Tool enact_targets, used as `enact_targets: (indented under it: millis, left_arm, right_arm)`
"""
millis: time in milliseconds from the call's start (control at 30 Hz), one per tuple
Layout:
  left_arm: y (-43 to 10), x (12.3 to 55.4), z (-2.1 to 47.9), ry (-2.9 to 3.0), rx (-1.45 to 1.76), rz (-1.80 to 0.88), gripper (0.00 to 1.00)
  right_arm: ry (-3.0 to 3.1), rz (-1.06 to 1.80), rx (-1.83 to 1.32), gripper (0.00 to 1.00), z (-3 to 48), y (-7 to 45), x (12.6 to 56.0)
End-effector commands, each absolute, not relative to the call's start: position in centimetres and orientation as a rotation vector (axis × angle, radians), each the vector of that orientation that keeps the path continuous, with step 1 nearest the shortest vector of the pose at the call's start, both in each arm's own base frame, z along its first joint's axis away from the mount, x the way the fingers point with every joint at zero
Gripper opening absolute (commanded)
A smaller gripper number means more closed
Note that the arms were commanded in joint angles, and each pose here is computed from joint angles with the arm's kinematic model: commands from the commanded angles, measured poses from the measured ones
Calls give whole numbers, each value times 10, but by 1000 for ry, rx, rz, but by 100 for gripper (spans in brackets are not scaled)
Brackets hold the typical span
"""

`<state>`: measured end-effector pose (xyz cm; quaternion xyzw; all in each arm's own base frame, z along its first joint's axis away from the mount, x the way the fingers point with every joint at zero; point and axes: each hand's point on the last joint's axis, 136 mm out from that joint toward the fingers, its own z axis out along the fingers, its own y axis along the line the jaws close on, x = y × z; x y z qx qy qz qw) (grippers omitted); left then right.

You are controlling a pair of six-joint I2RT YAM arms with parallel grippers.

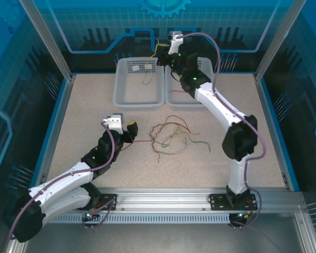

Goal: Untangle the cables

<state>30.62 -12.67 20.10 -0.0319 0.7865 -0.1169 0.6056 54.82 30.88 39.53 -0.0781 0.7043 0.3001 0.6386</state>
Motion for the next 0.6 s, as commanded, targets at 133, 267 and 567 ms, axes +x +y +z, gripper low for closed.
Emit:
enact_targets:
  millis: [133,267,567]
  left_arm:
    - [-127,309,200,1820,-46,-234,67]
    - [-123,309,200,1819,-59,-217,72]
    - [-120,311,199,1813,-37,-182,72]
  right_arm:
    - [1567,619,-150,0,349,342,616]
    - [1678,492,-144,0,294,351,641]
    - [1930,366,-277,0,198,370,632]
